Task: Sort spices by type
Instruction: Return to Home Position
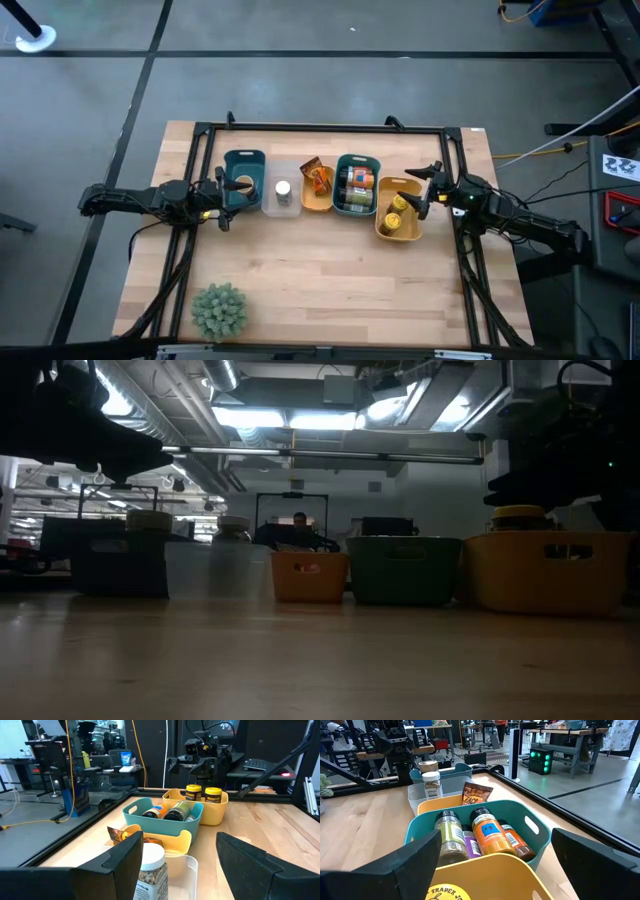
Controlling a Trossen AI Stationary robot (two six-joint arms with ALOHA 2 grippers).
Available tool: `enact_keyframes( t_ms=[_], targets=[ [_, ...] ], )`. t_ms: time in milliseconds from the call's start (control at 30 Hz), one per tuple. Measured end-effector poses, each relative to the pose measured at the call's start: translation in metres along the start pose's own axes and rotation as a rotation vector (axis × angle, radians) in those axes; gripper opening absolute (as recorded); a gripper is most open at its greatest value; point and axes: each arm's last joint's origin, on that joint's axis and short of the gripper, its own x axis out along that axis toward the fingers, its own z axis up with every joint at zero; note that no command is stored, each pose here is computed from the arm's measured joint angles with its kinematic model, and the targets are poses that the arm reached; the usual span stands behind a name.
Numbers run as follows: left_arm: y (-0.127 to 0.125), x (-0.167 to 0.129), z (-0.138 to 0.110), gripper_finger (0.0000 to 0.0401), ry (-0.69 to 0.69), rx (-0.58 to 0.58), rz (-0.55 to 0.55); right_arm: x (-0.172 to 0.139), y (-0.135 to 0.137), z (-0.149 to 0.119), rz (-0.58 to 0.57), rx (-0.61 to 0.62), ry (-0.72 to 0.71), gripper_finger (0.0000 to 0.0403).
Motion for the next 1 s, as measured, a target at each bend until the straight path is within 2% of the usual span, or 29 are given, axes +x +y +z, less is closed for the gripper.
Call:
enact_keyframes(
  t_ms=[1000],
  targets=[
    [0.0004, 0.0, -0.0001, 0.0235, 0.0, 0.0, 0.015, 0.0001, 0.0, -0.0001, 0.0, 0.0, 0.0, 0.0376]
  ],
)
